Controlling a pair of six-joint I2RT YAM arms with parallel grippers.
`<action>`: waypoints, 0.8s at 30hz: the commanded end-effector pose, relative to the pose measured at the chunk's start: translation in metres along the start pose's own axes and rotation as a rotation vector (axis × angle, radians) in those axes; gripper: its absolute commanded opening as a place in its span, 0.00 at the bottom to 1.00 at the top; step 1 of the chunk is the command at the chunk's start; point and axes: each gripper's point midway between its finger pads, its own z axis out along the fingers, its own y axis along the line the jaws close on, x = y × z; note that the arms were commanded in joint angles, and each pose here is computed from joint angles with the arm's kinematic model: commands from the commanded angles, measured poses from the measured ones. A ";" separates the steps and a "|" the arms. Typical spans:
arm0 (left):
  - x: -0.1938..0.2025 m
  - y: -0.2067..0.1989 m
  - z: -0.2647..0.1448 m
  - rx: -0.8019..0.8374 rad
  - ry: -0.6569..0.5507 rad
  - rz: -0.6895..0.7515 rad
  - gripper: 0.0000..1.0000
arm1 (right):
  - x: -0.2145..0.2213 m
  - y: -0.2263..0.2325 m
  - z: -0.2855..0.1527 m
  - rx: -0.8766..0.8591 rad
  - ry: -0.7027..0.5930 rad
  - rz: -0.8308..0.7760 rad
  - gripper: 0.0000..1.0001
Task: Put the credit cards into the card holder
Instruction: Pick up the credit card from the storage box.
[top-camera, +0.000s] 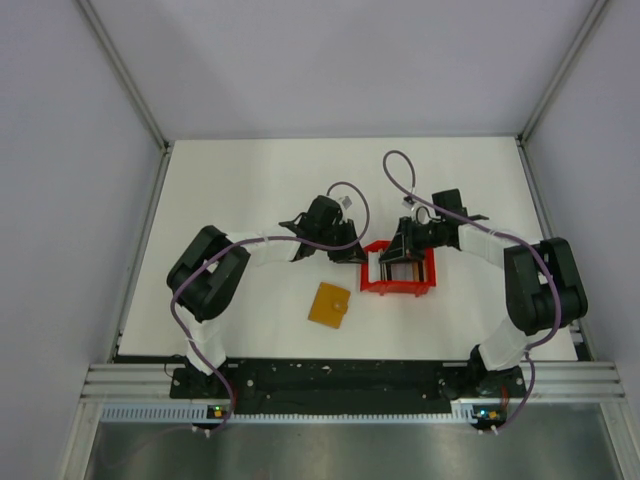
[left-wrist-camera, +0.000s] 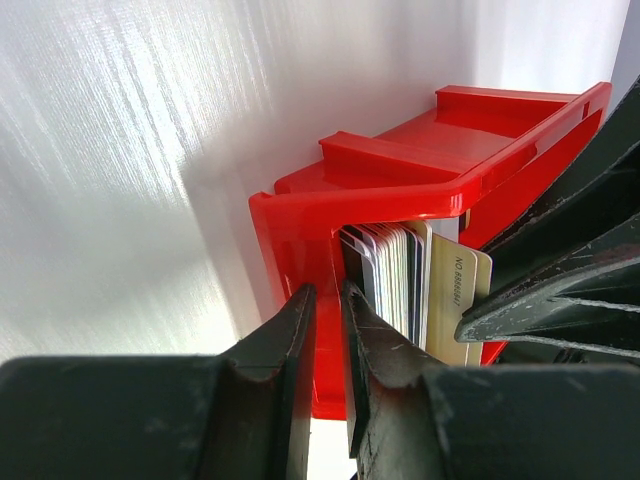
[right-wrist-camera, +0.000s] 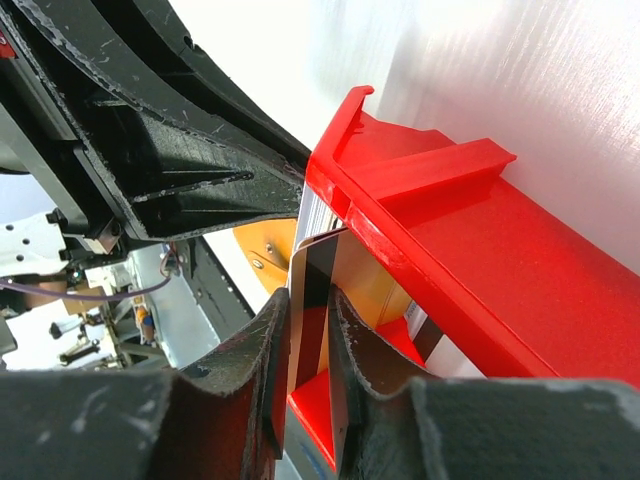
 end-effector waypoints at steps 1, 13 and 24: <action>-0.005 -0.015 0.002 0.052 -0.018 0.036 0.21 | 0.004 0.030 -0.007 -0.140 0.020 -0.057 0.07; -0.005 -0.014 0.002 0.052 -0.018 0.032 0.21 | 0.010 0.028 -0.012 -0.168 0.046 -0.036 0.12; -0.007 -0.017 0.002 0.059 -0.025 0.030 0.21 | 0.008 0.024 -0.010 -0.142 0.038 -0.034 0.17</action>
